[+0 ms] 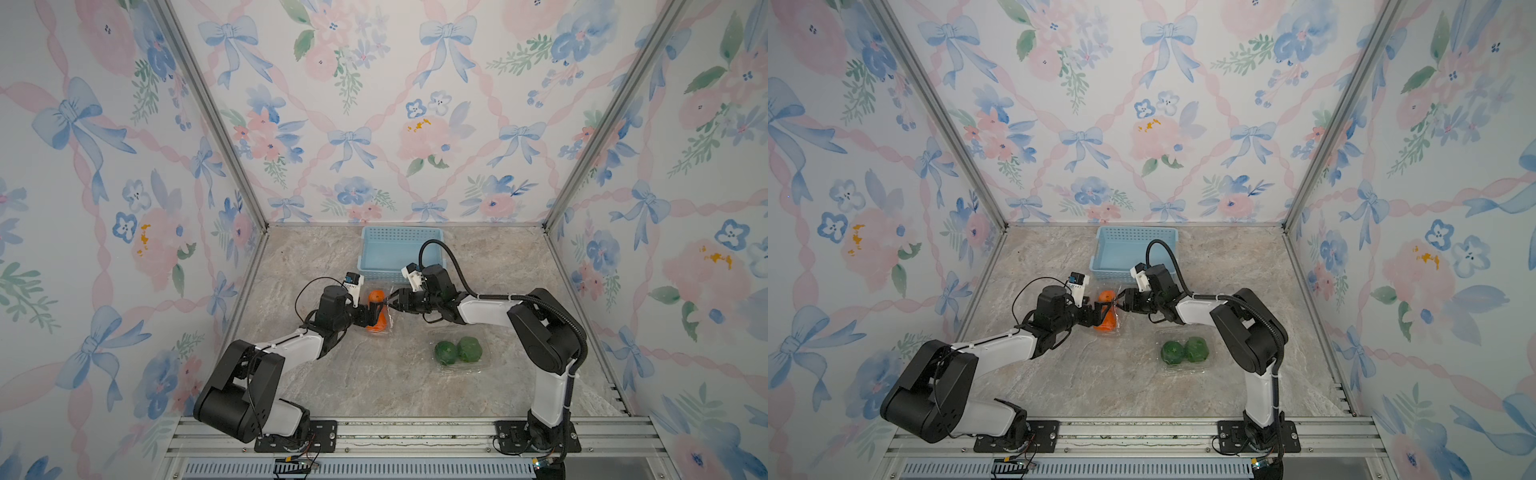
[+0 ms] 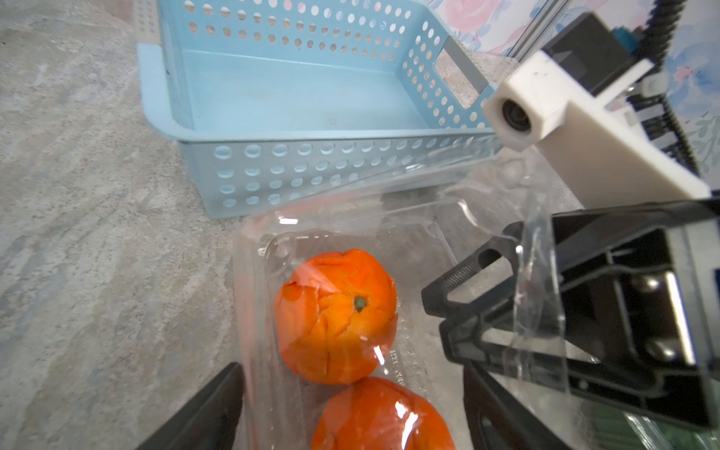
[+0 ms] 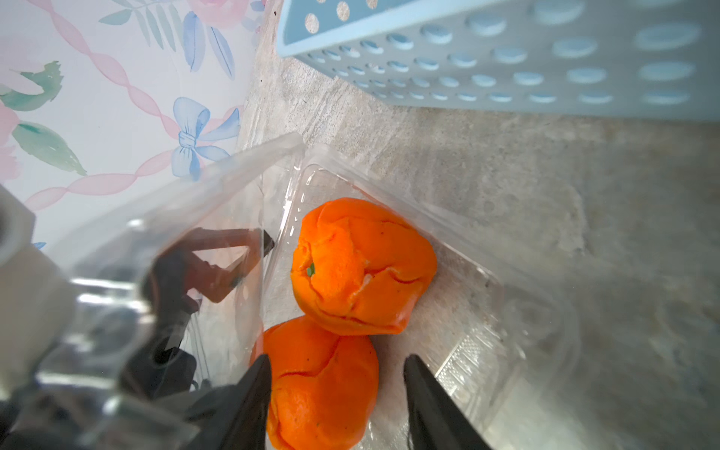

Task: Take oranges out of containers
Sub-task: Open the packing box at the center of the board.

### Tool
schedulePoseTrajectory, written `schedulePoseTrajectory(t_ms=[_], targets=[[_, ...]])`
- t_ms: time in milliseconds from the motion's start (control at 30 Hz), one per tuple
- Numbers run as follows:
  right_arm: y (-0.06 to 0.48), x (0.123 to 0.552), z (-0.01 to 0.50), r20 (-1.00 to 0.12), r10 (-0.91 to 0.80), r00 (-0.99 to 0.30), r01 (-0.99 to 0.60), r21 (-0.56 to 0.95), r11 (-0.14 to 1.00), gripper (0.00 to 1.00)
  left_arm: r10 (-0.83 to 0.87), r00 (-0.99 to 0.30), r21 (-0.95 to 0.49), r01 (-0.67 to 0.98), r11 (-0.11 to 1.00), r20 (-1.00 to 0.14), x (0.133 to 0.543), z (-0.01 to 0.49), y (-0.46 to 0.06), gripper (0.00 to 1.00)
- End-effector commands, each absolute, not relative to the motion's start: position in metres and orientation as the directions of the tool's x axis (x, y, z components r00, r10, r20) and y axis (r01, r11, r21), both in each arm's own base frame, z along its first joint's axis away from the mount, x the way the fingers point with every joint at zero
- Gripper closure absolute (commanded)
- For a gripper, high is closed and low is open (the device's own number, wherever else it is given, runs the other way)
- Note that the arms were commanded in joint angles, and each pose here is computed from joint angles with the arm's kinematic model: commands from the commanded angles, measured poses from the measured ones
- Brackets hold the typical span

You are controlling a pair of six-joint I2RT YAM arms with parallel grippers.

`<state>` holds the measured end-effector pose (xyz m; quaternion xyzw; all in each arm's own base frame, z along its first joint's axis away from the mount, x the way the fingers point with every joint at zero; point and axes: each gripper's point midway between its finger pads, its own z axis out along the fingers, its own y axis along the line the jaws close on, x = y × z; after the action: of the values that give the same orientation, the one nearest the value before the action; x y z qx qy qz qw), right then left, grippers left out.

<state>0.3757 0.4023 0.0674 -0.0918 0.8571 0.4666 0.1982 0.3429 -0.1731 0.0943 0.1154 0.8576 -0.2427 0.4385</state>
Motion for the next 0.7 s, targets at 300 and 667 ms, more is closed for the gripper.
schedulePoseTrajectory(t_ms=[300,667], targets=[[0.399,0.374,0.044,-0.405,-0.047,-0.913,-0.348,0.712,0.61,0.31,-0.075,-0.557,-0.329,0.372,0.868,-0.827,0.339,0.107,-0.159,0.14],[0.395,0.385,0.056,-0.504,-0.244,-0.828,-0.491,0.442,0.751,0.24,-0.133,-0.148,-0.149,0.102,0.984,-0.98,0.334,0.221,-0.086,0.12]])
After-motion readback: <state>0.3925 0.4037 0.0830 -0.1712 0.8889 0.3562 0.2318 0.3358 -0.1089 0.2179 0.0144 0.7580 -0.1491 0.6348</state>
